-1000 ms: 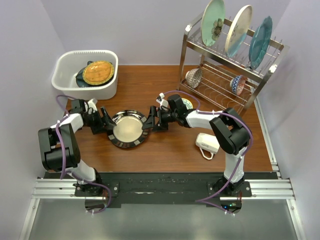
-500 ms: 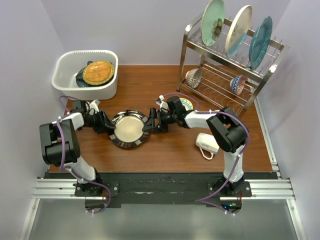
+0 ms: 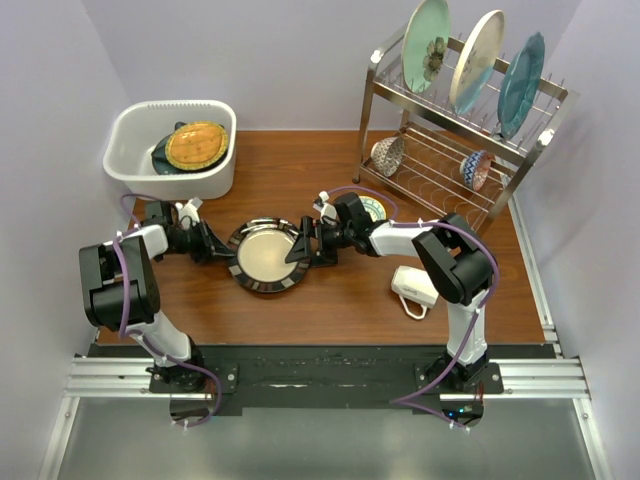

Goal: Place the plates into the plastic bin on the countertop
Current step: Pick up the plate at the center of the board, then place the plate in the plastic bin.

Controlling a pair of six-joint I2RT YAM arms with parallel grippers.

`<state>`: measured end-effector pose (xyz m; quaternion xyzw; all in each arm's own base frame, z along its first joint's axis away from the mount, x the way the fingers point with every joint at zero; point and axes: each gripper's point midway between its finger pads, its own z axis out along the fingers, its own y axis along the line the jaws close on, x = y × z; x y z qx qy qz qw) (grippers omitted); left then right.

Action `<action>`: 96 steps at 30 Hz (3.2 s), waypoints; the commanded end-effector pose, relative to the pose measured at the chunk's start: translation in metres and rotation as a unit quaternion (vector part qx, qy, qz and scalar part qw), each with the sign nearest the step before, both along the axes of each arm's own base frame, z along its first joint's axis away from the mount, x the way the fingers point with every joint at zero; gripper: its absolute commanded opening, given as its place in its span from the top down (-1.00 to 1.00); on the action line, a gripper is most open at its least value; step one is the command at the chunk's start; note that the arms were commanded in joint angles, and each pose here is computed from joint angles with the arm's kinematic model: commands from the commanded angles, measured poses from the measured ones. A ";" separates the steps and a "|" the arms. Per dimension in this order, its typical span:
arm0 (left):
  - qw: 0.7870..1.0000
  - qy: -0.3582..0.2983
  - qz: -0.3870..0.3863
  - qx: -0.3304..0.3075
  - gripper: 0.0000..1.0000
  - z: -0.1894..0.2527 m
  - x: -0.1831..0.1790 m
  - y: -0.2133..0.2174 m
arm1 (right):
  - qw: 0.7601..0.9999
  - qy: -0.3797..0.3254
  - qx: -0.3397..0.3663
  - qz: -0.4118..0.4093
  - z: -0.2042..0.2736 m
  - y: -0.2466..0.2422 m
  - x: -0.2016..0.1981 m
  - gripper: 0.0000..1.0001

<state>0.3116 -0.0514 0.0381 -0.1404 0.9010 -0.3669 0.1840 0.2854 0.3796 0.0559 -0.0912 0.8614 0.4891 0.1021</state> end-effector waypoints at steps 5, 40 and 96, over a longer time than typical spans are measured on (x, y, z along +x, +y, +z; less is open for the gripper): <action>0.999 -0.046 0.010 0.026 1.00 0.016 0.010 0.005 | 0.999 -0.027 0.021 0.012 0.015 0.008 0.003 -0.97; 0.981 -0.191 0.040 0.014 1.00 0.149 0.058 0.012 | 0.999 -0.032 0.027 0.014 0.023 0.008 0.002 -0.97; 0.946 -0.301 0.121 -0.016 1.00 0.256 0.155 0.044 | 0.999 -0.029 0.022 0.013 0.019 0.008 0.003 -0.97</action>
